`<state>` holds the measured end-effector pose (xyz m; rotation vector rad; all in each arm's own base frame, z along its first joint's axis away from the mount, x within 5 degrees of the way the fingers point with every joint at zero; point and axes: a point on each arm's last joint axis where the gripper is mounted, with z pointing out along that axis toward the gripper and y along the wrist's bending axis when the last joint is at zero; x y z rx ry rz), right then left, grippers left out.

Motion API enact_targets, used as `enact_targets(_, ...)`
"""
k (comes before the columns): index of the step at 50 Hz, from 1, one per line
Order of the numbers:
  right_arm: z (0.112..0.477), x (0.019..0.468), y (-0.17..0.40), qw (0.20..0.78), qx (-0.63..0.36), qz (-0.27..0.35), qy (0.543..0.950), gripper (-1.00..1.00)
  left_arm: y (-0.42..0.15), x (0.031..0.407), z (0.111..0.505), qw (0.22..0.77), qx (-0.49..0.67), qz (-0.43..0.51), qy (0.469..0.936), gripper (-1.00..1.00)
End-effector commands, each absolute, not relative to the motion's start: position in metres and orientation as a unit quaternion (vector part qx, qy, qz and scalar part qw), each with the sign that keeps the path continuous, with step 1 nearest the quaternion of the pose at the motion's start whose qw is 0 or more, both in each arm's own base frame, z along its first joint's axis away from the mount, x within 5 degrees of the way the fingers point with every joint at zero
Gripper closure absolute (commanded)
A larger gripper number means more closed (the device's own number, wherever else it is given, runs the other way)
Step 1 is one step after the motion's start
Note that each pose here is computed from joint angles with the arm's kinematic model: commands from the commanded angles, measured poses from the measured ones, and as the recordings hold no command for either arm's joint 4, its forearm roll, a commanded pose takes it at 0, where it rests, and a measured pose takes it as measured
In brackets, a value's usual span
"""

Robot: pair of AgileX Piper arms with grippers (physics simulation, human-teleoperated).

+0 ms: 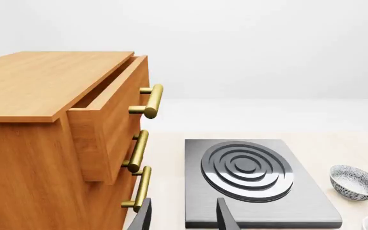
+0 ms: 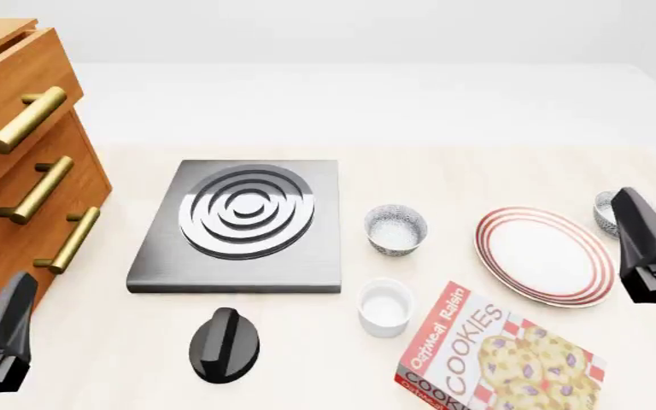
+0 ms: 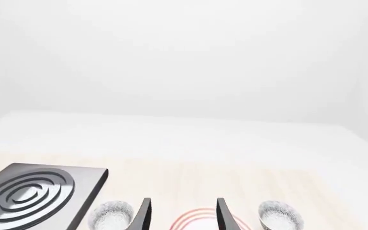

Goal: Pick the akita bowl next to the plate and place it on the plate.

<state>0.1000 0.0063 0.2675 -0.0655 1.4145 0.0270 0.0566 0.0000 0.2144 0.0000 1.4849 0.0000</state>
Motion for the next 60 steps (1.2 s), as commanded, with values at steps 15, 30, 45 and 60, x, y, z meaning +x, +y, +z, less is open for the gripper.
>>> enact_targets(15,0.266,0.123,0.011,0.753,-0.042,0.019,0.656,-1.0,0.0,0.057,0.214,0.737,0.0,0.0,0.676,-1.0)
enact_targets(30,0.261,0.141,0.011,0.748,-0.043,0.011,0.663,-1.0,0.0,0.057,0.214,0.737,0.0,0.0,0.676,-1.0)
enact_targets(45,0.255,0.157,0.009,0.742,-0.041,-0.002,0.669,-1.0,0.0,0.057,0.214,0.737,0.0,0.0,0.676,-1.0)
enact_targets(60,0.253,0.172,0.006,0.737,-0.036,-0.013,0.675,-1.0,0.0,0.057,0.214,0.737,0.0,0.0,0.676,-1.0)
